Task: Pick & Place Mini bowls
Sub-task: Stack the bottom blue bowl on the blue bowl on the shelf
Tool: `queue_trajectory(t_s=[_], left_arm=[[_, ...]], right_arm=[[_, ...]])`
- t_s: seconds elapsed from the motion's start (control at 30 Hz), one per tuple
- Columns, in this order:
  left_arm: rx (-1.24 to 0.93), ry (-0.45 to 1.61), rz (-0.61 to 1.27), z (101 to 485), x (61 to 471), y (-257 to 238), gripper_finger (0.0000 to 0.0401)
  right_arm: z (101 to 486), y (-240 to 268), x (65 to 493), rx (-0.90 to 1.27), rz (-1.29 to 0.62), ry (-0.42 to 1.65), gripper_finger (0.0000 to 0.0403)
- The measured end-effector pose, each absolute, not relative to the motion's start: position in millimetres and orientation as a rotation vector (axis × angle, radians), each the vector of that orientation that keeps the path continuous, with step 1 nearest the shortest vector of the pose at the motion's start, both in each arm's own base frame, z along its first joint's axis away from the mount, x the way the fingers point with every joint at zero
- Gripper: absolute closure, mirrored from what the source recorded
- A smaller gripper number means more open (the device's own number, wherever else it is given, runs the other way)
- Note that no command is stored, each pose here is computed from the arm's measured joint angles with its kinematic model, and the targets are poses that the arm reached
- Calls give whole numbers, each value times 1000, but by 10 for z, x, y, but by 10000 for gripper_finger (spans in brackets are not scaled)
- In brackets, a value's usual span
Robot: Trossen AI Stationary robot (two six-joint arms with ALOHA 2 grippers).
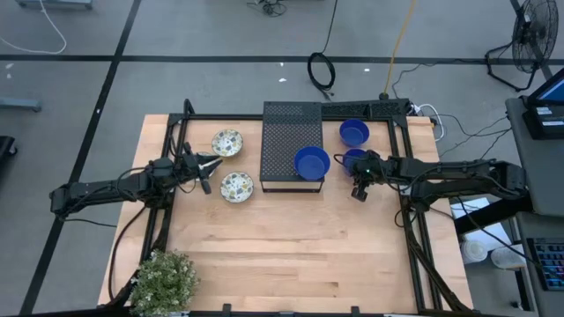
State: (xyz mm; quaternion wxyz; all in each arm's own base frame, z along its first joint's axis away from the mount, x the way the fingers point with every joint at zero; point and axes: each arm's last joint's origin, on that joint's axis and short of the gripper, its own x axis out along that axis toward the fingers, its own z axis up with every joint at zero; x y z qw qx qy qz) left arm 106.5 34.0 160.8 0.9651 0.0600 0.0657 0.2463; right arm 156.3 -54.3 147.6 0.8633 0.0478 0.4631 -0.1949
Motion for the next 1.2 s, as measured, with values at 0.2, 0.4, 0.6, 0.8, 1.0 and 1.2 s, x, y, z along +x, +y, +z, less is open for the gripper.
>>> queue_trajectory(t_s=[0.2,0.4,0.6,0.8,1.0,1.2], left_arm=[[121,133,498,1606,1065,340,325],[121,133,499,1608,1065,341,324],[121,133,498,1607,1065,340,325],[121,133,499,1608,1065,340,324],[121,133,499,1608,1065,341,325],[121,134,499,1606,1065,341,325]], right_arm=[[1475,-537,1565,114,-387,969,401],[1479,-516,1576,150,-316,960,401],[1479,-516,1576,152,-314,960,401],[1479,-515,1576,153,-314,960,401],[1479,-515,1576,153,-313,960,401],[1477,-514,1574,156,-310,962,401]])
